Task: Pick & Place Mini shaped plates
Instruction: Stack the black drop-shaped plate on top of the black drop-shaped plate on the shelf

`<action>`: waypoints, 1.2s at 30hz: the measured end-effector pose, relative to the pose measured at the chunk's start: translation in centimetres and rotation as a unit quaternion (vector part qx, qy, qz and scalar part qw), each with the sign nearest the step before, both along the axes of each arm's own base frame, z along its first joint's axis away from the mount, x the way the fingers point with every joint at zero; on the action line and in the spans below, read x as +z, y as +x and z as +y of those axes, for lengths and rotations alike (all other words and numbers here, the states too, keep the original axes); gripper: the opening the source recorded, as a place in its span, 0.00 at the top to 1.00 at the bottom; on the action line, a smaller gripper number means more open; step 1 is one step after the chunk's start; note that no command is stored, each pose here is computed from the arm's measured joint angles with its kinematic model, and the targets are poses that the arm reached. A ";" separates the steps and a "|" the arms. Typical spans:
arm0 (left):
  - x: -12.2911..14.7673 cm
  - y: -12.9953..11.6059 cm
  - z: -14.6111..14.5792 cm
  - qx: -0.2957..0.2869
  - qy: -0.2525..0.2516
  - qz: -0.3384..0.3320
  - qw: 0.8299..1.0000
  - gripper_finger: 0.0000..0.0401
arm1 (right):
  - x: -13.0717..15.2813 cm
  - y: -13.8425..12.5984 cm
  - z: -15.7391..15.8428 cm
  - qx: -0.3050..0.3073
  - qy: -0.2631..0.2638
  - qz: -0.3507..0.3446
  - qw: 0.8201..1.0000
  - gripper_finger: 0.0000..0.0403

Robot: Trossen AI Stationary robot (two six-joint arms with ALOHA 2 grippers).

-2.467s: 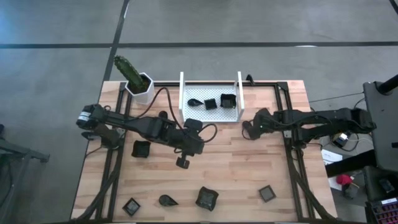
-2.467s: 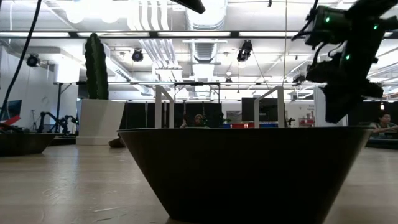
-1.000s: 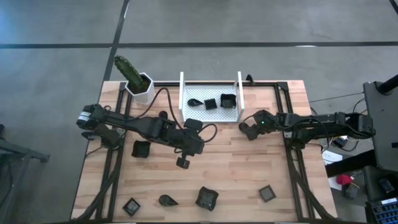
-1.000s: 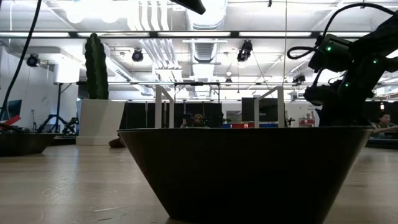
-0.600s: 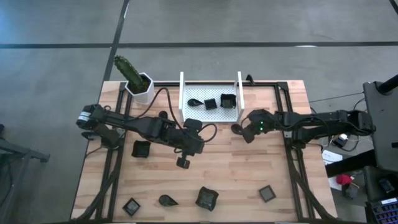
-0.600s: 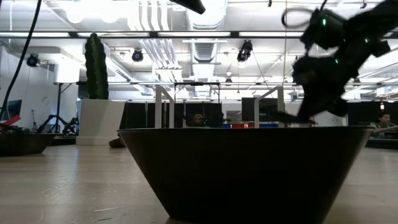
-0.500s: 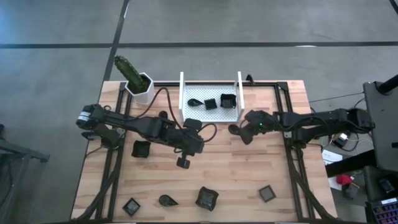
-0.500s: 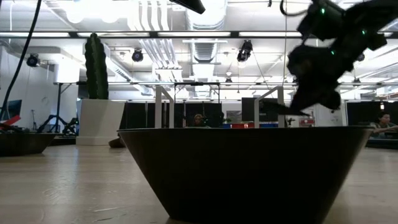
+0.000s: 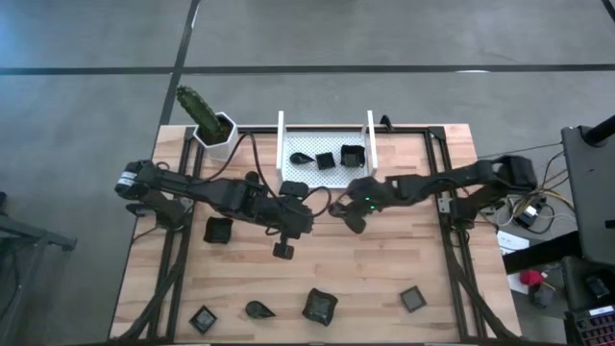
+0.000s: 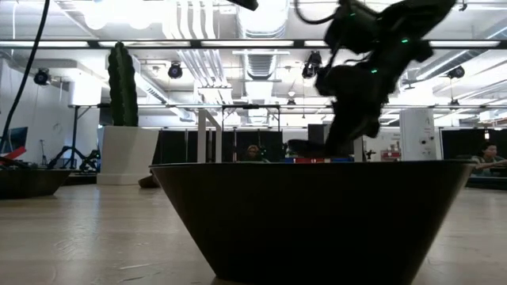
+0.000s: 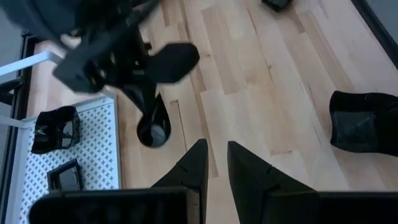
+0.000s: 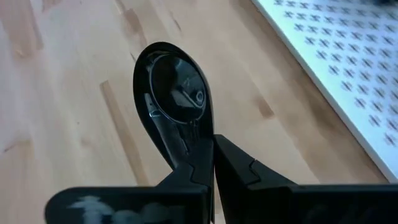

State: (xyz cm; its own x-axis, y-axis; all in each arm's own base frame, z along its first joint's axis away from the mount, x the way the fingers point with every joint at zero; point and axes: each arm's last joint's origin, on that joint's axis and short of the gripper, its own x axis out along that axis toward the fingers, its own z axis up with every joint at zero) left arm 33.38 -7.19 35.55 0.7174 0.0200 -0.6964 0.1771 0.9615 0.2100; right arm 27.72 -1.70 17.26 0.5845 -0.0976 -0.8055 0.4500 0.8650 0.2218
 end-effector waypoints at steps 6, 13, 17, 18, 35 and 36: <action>0.0 0.0 -0.2 0.000 -0.002 0.000 1.000 0.86 | -0.8 3.5 0.1 0.058 0.027 0.016 0.998 0.98; 0.0 -0.1 -0.3 -0.001 -0.004 0.003 1.000 0.86 | -2.1 6.4 -0.1 0.092 0.046 0.040 0.994 0.98; -0.1 -0.2 -0.5 -0.003 -0.004 0.005 1.000 0.86 | -2.8 7.2 -0.2 0.094 0.047 0.063 0.992 0.98; -0.1 -0.2 -0.5 -0.004 -0.003 0.006 1.000 0.86 | -2.9 7.4 -0.2 0.096 0.046 0.065 0.992 0.98; -0.1 -0.2 -0.6 -0.005 -0.002 0.007 1.000 0.86 | -3.3 7.8 -0.3 0.095 0.043 0.077 0.992 0.95; -0.1 -0.2 -0.6 -0.005 -0.002 0.007 1.000 0.86 | -3.3 7.8 -0.3 0.095 0.043 0.077 0.992 0.94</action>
State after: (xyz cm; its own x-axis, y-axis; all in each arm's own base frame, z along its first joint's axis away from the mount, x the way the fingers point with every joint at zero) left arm 33.16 -7.75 35.46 0.7080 0.0097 -0.7062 0.1901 0.9604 0.2037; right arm 35.48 -1.95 13.92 0.4558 0.0765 -0.8868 0.3141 0.9184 0.2407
